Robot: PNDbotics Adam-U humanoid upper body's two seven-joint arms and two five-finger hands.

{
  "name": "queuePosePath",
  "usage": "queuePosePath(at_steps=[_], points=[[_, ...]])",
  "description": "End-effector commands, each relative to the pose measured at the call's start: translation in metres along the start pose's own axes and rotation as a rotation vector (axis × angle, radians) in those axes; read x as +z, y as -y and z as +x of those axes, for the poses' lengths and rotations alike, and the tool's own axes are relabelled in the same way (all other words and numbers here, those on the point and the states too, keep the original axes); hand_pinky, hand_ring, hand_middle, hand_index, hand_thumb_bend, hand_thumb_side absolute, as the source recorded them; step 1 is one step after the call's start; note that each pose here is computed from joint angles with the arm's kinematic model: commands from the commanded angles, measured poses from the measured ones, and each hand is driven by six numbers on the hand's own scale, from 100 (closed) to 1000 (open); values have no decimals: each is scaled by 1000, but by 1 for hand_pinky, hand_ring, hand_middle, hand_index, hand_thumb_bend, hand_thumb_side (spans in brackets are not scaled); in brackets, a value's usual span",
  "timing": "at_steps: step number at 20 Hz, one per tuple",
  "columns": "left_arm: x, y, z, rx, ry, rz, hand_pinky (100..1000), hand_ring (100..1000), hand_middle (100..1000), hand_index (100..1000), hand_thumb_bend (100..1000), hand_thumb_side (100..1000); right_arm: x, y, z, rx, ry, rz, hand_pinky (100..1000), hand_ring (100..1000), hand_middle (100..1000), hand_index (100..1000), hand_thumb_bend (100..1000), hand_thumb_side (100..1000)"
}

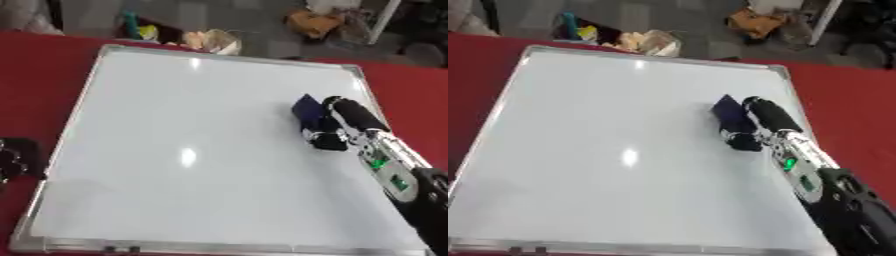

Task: Wipe the whiteboard clean with a brush.

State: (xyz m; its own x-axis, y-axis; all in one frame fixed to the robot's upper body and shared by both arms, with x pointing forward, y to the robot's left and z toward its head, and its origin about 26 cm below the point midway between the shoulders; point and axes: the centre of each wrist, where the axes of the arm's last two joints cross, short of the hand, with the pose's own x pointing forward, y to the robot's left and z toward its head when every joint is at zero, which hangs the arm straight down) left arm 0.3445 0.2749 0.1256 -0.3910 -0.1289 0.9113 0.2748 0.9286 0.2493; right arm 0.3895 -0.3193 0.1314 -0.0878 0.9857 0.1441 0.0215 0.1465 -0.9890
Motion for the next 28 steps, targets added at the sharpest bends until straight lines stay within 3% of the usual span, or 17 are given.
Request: queuePosePath(at_steps=[1, 15, 22, 28], points=[[-3, -4, 9, -28, 24, -12, 477, 543, 555, 654, 715, 916, -1, -2, 8, 28, 43, 35, 678, 643, 595, 396, 100, 470], [-2, -4, 8, -26, 19, -14, 478, 544, 555, 653, 717, 915, -1, 9, 35, 81, 164, 42, 678, 621, 592, 399, 100, 427], [-2, -4, 9, -27, 20, -16, 478, 544, 555, 653, 717, 915, -4, 6, 32, 86, 145, 58, 677, 620, 592, 402, 100, 432], [-4, -3, 10, -32, 25, -27, 478, 544, 555, 652, 720, 915, -10, 0, 12, 71, 56, 81, 676, 637, 591, 416, 100, 443]])
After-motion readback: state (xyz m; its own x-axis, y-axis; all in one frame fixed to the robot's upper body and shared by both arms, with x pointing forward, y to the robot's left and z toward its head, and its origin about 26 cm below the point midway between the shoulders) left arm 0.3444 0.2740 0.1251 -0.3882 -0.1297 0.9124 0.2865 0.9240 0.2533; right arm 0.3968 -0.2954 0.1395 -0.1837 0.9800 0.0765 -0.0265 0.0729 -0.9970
